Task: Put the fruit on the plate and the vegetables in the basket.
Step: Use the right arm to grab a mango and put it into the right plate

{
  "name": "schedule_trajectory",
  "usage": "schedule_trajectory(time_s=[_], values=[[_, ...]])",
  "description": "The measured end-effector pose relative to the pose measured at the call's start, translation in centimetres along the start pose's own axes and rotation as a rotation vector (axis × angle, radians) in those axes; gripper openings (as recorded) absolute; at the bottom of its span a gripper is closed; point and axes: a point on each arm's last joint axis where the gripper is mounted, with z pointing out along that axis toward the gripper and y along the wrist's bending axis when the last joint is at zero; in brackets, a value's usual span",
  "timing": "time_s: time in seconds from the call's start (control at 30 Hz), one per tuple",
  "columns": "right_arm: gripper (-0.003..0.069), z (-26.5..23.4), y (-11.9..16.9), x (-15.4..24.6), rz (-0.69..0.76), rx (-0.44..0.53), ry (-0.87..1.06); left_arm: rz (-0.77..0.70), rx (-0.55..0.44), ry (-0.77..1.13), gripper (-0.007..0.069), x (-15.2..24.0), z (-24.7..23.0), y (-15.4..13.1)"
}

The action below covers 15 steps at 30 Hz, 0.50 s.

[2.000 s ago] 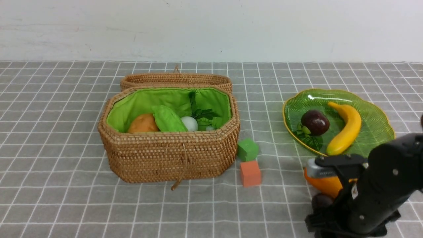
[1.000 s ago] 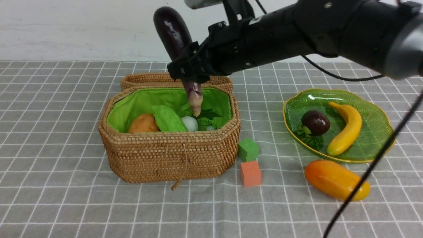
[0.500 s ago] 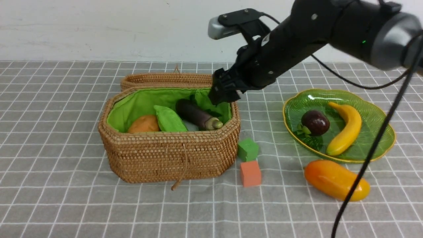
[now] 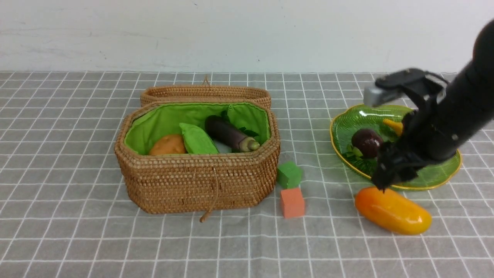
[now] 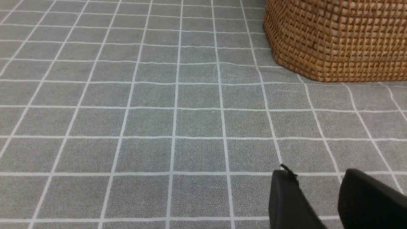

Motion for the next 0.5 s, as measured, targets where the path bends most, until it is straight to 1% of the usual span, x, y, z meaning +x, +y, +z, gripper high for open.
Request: schedule_trajectory(time_s=[0.1, 0.13, 0.2, 0.27, 0.4, 0.5], values=[[0.0593, 2.1, -0.2, 1.4, 0.000, 0.026, 0.005, 0.000, 0.000, 0.000, 0.0239, 0.0, 0.0, 0.0], [0.0600, 2.4, -0.3, 1.4, 0.000, 0.030, 0.002, 0.000, 0.000, 0.000, 0.0239, 0.0, 0.0, 0.0], [0.0643, 3.7, -0.7, 1.9, -0.004, 0.057, -0.007, 0.000, 0.000, 0.000, 0.0239, 0.0, 0.0, 0.0], [0.0667, 4.9, -1.1, 1.9, -0.014, 0.082, -0.010, 0.000, 0.000, 0.000, 0.0239, 0.0, 0.0, 0.0], [0.0673, 6.7, -1.9, 1.8, -0.040, 0.112, 0.006, 0.000, 0.000, 0.000, 0.0239, 0.0, 0.0, 0.0], [0.0658, 7.9, -2.1, 2.1, -0.046, 0.107, 0.046, 0.000, 0.000, 0.000, 0.0239, 0.0, 0.0, 0.0]])
